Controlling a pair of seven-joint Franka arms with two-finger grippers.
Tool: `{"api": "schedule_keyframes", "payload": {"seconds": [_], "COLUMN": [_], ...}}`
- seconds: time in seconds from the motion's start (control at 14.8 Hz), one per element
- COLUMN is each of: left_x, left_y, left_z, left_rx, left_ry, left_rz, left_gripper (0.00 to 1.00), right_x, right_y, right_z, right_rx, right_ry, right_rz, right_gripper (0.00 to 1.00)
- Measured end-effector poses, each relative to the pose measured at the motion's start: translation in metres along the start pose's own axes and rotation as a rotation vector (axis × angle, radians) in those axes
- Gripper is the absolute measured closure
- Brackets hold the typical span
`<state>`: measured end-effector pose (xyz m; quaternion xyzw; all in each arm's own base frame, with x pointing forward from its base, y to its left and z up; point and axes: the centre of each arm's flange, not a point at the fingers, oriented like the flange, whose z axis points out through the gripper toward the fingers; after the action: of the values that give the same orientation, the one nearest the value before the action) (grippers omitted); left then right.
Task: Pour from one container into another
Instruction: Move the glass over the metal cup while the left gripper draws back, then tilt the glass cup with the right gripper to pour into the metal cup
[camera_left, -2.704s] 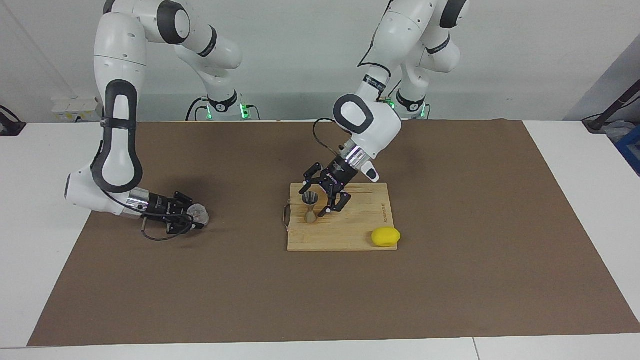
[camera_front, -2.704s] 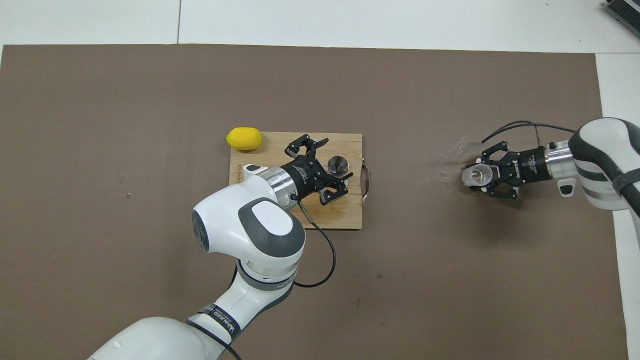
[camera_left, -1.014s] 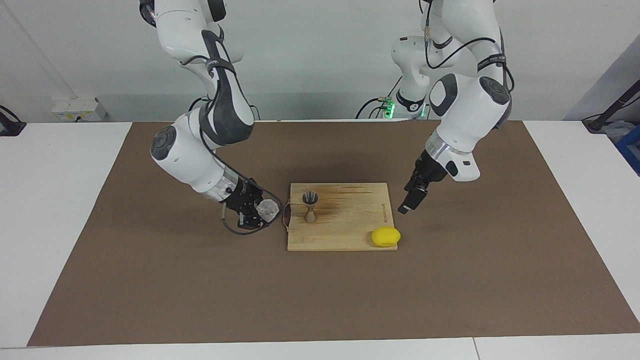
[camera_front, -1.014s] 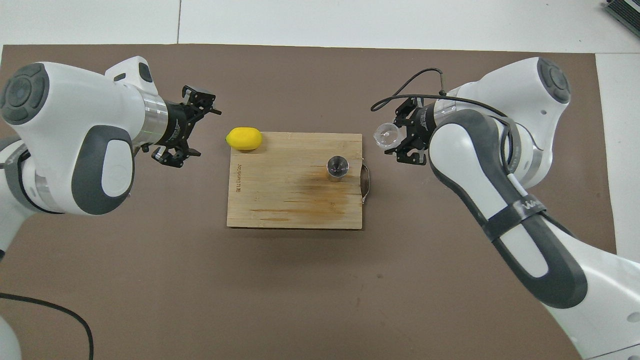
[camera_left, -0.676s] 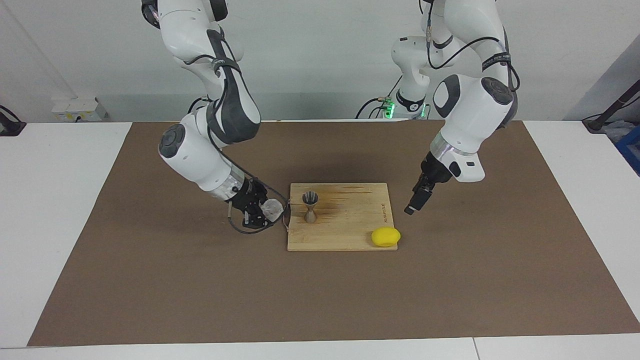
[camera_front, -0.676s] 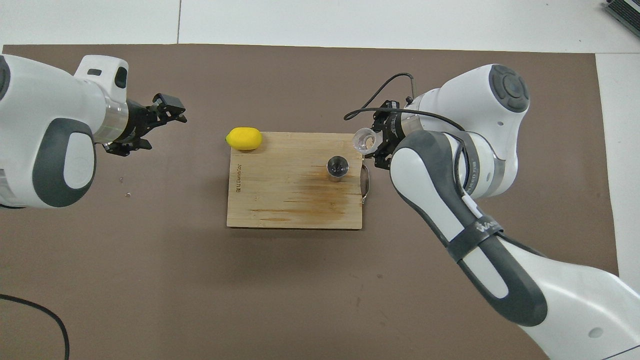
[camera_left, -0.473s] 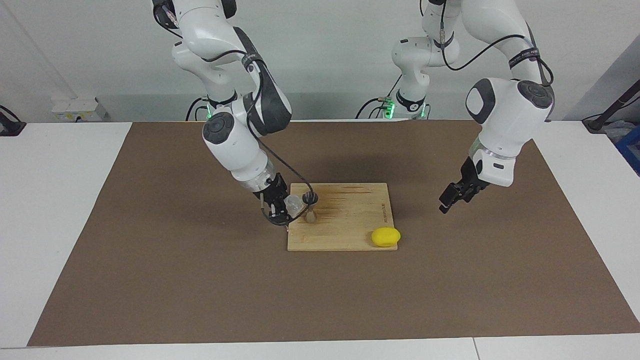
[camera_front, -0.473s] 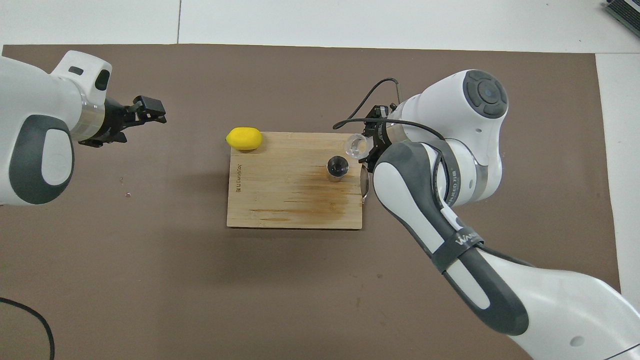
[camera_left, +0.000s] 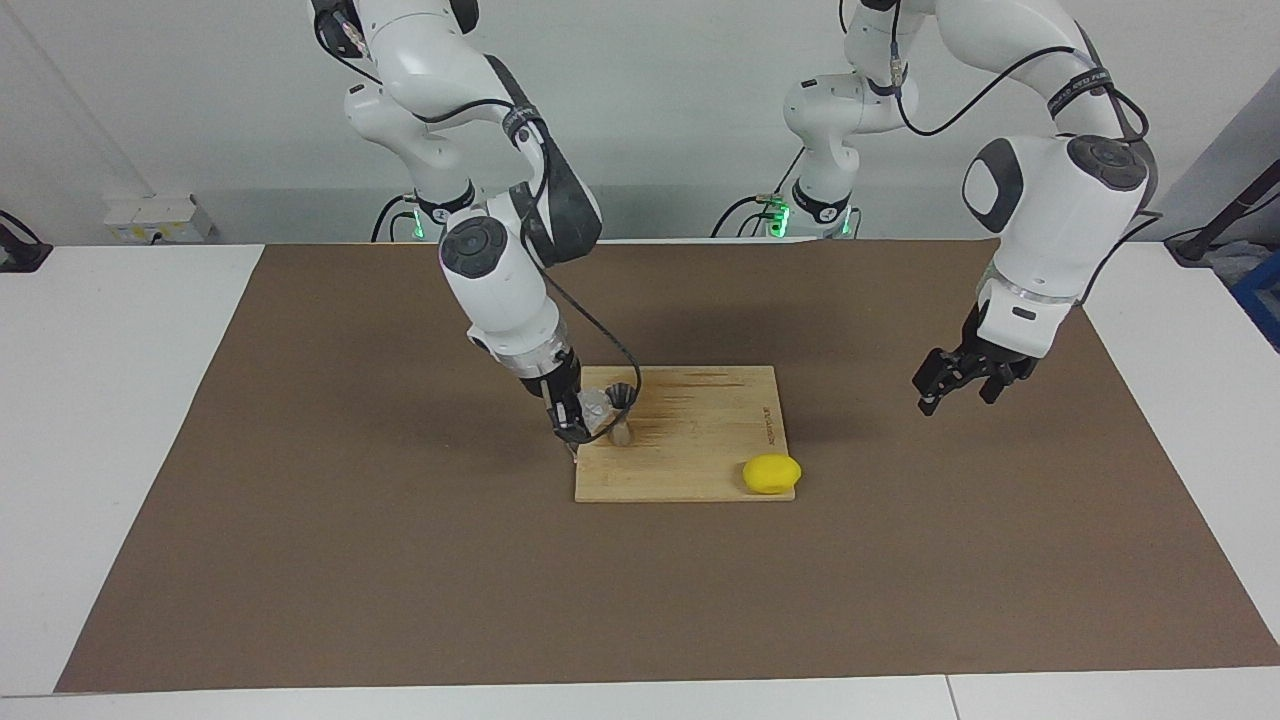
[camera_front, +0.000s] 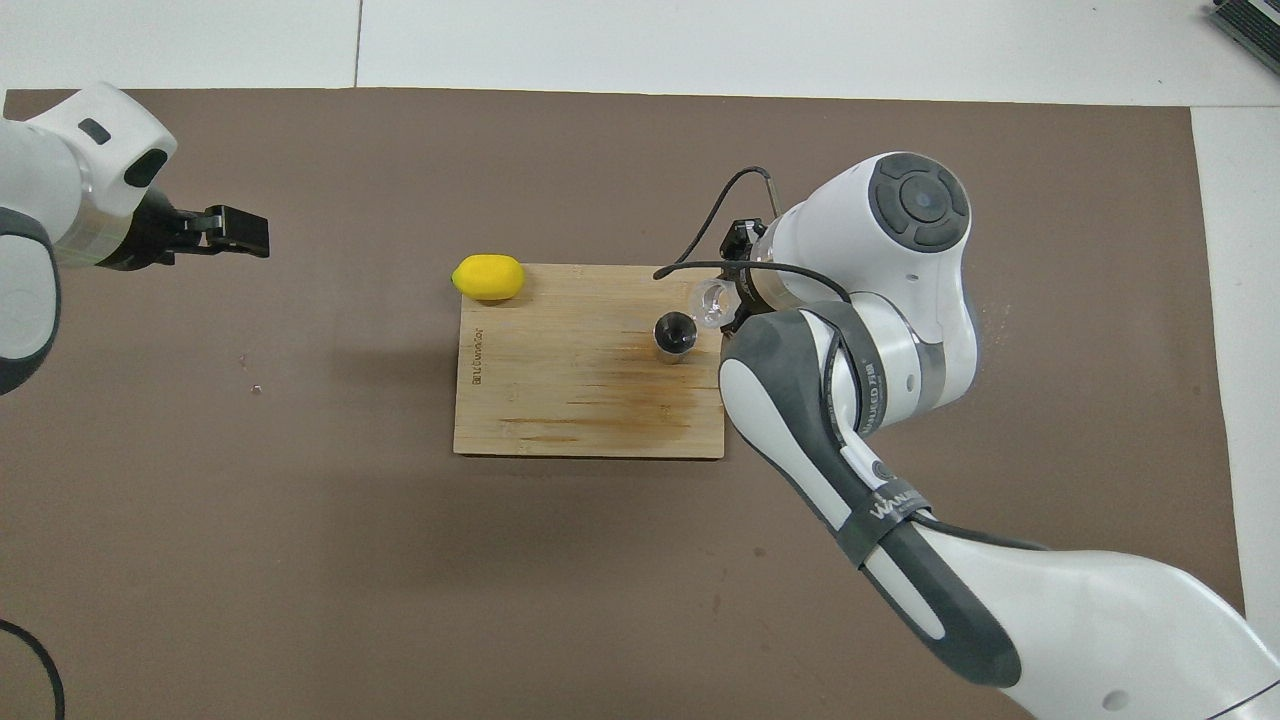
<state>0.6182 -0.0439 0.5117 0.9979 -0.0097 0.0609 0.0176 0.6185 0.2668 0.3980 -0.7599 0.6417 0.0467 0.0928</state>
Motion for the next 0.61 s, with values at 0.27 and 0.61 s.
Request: {"api": "schedule_keyframes", "payload": {"seconds": [0.27, 0.61], "left_x": [-0.032, -0.066], "left_y": [0.006, 0.015], "left_z": [-0.048, -0.103], "left_rx": [0.014, 0.029], "left_ry": [-0.078, -0.088], "left_rz": [0.057, 0.071], "left_gripper": [0.00, 0.00], "right_x": [-0.016, -0.018], "right_y": [0.004, 0.004], "right_z": [0.002, 0.001], "right_rx": [0.003, 0.012], "right_ry": [0.035, 0.099], "right_rz": [-0.053, -0.104], "right_gripper": [0.49, 0.49]}}
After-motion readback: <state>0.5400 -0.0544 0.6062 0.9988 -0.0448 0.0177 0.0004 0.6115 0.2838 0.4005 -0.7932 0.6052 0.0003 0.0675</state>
